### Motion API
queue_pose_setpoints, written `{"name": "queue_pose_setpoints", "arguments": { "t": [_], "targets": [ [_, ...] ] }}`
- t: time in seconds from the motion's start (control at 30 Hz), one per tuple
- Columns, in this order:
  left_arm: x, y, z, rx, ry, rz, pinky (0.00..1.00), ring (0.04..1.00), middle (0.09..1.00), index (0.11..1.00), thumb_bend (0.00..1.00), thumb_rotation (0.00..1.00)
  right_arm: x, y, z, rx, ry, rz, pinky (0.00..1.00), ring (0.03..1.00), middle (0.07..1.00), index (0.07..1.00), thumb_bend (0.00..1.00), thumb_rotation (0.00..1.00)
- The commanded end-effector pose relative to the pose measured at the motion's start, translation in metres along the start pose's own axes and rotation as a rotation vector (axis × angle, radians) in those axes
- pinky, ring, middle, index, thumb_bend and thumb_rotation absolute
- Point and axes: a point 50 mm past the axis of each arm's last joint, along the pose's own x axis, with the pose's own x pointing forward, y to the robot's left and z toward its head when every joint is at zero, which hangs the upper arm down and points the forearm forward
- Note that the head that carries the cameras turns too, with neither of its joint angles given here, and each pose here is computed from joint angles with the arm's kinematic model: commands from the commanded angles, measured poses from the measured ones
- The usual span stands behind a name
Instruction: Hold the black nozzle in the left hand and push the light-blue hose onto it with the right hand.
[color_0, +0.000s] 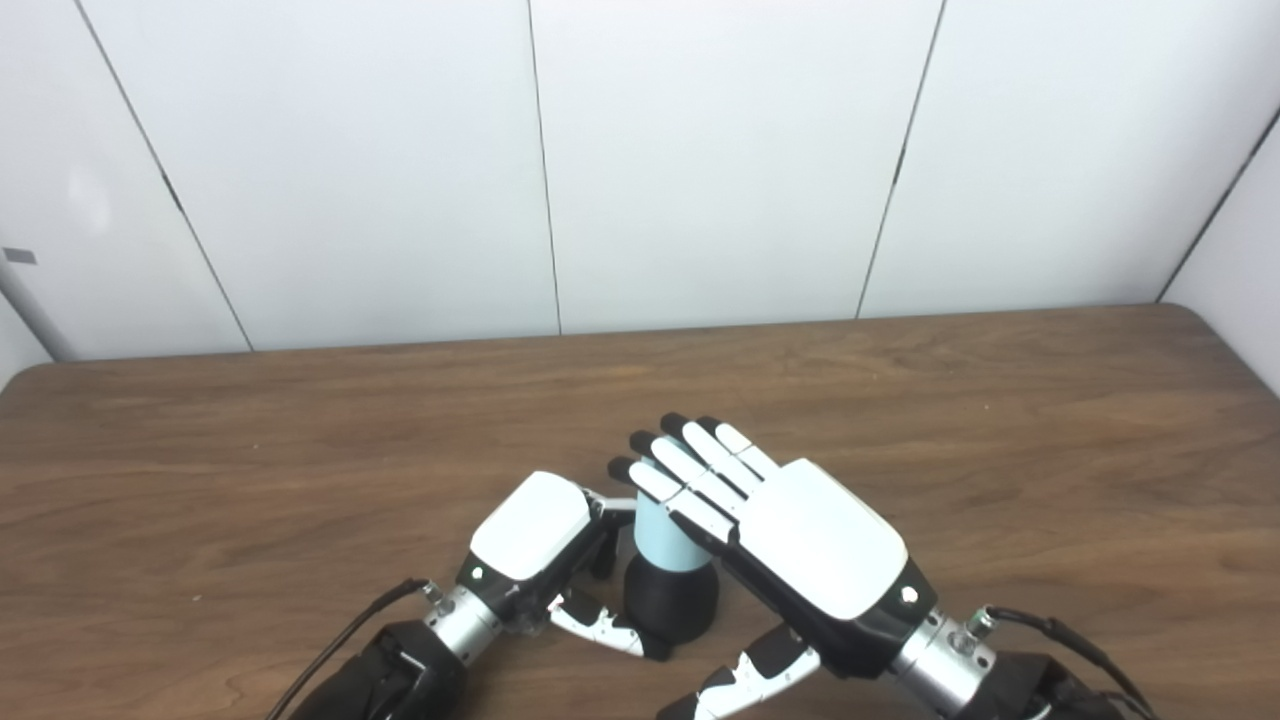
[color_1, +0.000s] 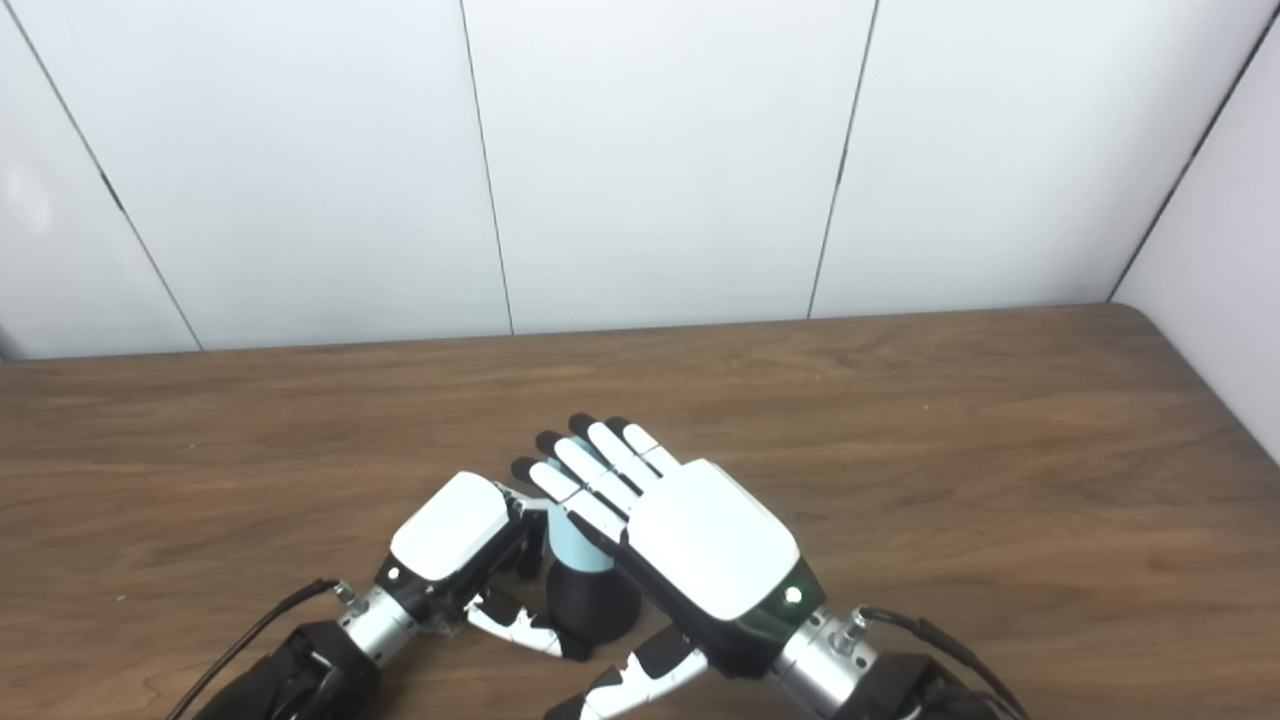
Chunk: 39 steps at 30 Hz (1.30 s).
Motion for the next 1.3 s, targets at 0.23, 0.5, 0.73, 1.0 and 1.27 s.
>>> {"name": "queue_pose_setpoints", "arguments": {
  "t": [0.23, 0.5, 0.73, 1.0, 1.27],
  "targets": [
    [-0.054, -0.080, 0.019, -0.104, 0.081, -0.241, 0.29, 0.344, 0.410, 0.517, 0.52, 0.00, -0.013, 0.010, 0.009, -0.066, -0.020, 0.118, 0.92, 0.981, 0.980, 0.938, 0.90, 0.85],
    [-0.054, -0.080, 0.019, -0.111, 0.081, -0.241, 0.31, 0.365, 0.417, 0.518, 0.52, 0.00, -0.017, 0.017, 0.011, -0.110, -0.019, 0.157, 0.91, 0.973, 0.978, 0.931, 0.86, 0.84],
    [-0.054, -0.079, 0.019, -0.114, 0.086, -0.247, 0.33, 0.384, 0.428, 0.518, 0.52, 0.00, -0.018, 0.024, 0.009, -0.133, -0.005, 0.189, 0.88, 0.972, 0.979, 0.930, 0.80, 0.88],
    [-0.054, -0.079, 0.020, -0.109, 0.082, -0.248, 0.30, 0.363, 0.418, 0.519, 0.52, 0.00, -0.019, 0.035, 0.005, -0.096, 0.000, 0.215, 0.88, 0.975, 0.985, 0.939, 0.82, 0.87],
    [-0.054, -0.078, 0.020, -0.111, 0.080, -0.239, 0.30, 0.362, 0.417, 0.520, 0.52, 0.00, -0.018, 0.038, 0.006, -0.062, -0.009, 0.216, 0.87, 0.978, 0.984, 0.935, 0.83, 0.88]
  ]
}}
